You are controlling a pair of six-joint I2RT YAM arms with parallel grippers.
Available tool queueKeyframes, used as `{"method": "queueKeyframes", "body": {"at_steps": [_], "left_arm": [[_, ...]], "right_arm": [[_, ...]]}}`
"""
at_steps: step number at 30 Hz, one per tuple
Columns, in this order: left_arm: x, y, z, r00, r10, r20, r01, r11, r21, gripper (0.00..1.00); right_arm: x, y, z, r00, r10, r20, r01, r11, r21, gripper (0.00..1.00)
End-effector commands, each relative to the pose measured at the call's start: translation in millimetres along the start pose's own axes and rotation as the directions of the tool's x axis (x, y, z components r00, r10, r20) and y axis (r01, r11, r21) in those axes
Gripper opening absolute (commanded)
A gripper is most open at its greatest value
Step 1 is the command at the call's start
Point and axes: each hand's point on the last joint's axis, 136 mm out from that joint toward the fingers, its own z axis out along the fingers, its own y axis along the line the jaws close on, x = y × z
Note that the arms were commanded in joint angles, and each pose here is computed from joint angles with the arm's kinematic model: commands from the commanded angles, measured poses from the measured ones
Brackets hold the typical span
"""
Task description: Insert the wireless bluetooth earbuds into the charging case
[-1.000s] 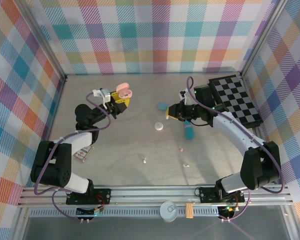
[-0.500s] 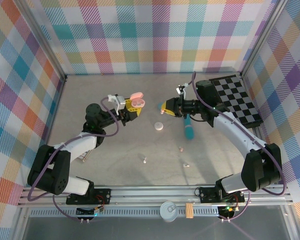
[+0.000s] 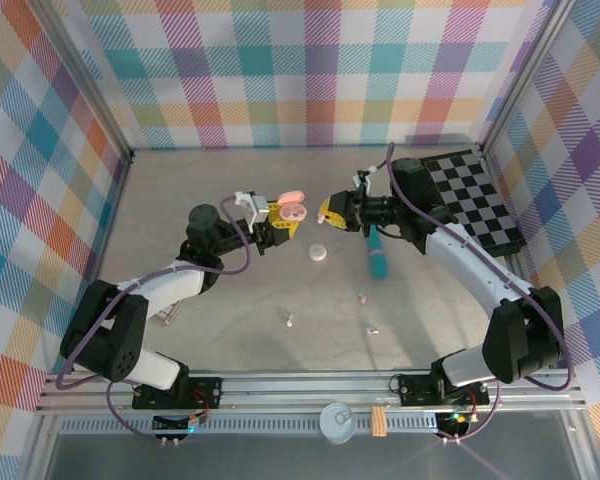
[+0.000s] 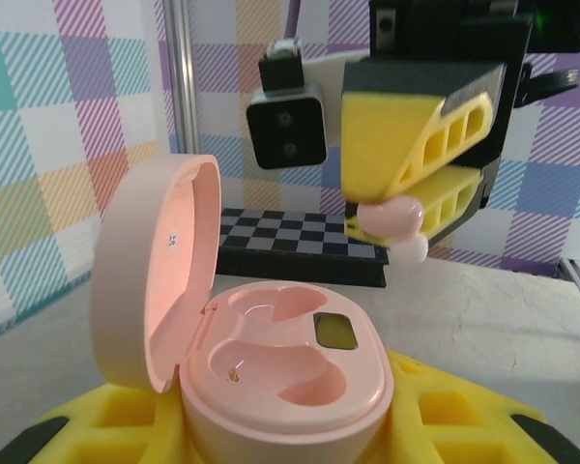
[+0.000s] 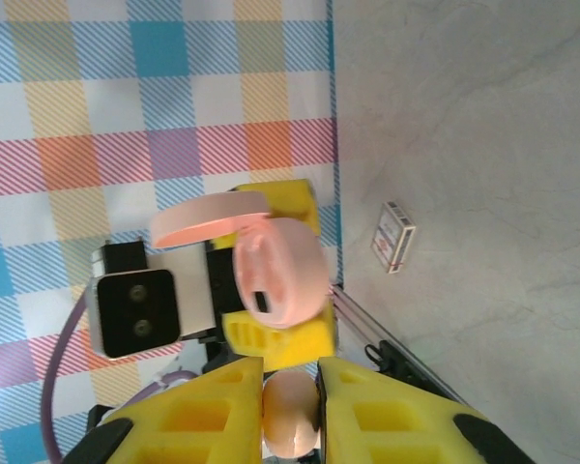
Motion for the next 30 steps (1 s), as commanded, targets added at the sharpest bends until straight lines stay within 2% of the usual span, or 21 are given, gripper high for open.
{"method": "queueKeyframes", "body": {"at_steps": [1,12,19,30], "left_arm": [[-15,-2,9,0.998,0.055,0.042,-0.056,0.998,0.022,0.29],[-16,-10,18,0.996,0.079,0.050,-0.081,0.996,0.035,0.30],[-7,-14,23,0.996,0.088,0.014,-0.089,0.995,0.045,0.29],[-10,-17,27,0.996,0.091,0.017,-0.091,0.995,0.046,0.29]], "right_arm": [[4,18,7,0.999,-0.001,-0.035,-0.001,0.998,-0.062,0.20],[7,26,24,0.997,-0.074,-0.017,0.074,0.997,-0.012,0.19],[5,27,31,0.995,-0.095,-0.009,0.095,0.995,0.007,0.19],[1,15,35,0.990,-0.136,0.021,0.133,0.985,0.111,0.18]]}}
